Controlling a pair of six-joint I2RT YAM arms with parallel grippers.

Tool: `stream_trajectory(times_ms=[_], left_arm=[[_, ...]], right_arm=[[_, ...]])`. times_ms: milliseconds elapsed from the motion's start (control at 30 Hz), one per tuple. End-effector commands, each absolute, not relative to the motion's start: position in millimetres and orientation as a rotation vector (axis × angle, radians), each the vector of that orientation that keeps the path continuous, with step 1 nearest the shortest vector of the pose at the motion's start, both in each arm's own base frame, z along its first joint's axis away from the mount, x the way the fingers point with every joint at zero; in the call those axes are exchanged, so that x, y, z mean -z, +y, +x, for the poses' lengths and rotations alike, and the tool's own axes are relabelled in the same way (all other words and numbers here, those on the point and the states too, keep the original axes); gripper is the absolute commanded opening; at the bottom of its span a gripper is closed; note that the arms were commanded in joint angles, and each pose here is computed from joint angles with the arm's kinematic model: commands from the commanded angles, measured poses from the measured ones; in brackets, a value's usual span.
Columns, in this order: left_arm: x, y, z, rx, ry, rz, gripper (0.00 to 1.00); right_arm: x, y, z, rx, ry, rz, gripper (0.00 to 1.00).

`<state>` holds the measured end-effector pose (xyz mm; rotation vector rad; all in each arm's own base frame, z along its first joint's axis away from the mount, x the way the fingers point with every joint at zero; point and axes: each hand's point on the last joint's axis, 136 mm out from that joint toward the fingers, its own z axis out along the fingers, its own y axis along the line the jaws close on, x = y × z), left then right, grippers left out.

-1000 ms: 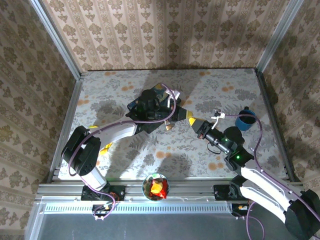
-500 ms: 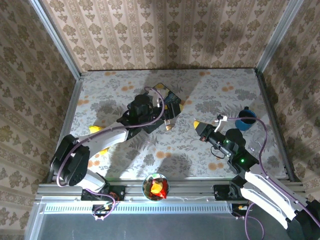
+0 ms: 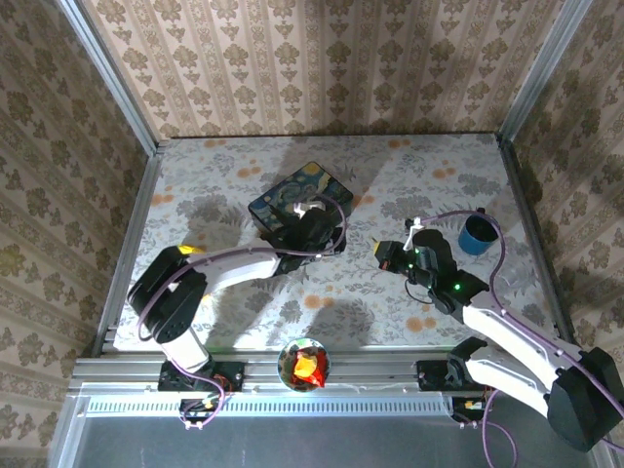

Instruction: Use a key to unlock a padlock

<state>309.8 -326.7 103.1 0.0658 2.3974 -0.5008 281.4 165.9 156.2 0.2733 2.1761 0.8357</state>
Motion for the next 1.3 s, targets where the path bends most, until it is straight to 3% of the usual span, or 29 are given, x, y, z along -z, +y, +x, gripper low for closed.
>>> stream_trajectory(times_ms=[0,267,900,1033,1167,1267], left_arm=[[-87,-301,320,0.268,2.411,-0.08,0.79],[-59,-301,330,0.131,2.45,-0.194,0.81],[-27,-323,349,0.126,2.511,-0.223,0.78],[-18,-314,351,0.094,2.52,-0.271,0.68],[-13,-308,348,0.097,2.525,-0.291,0.47],[-10,-309,345,0.115,2.534,-0.282,0.39]], right_arm=[[-154,162,282,-0.801,2.192,0.269,0.0],[-144,154,278,-0.758,2.235,0.278,0.0],[-132,166,291,-0.822,2.256,0.248,0.0],[-129,173,294,-0.852,2.26,0.227,0.0],[-122,178,294,-0.872,2.27,0.206,0.0],[-117,180,294,-0.894,2.262,0.199,0.0]])
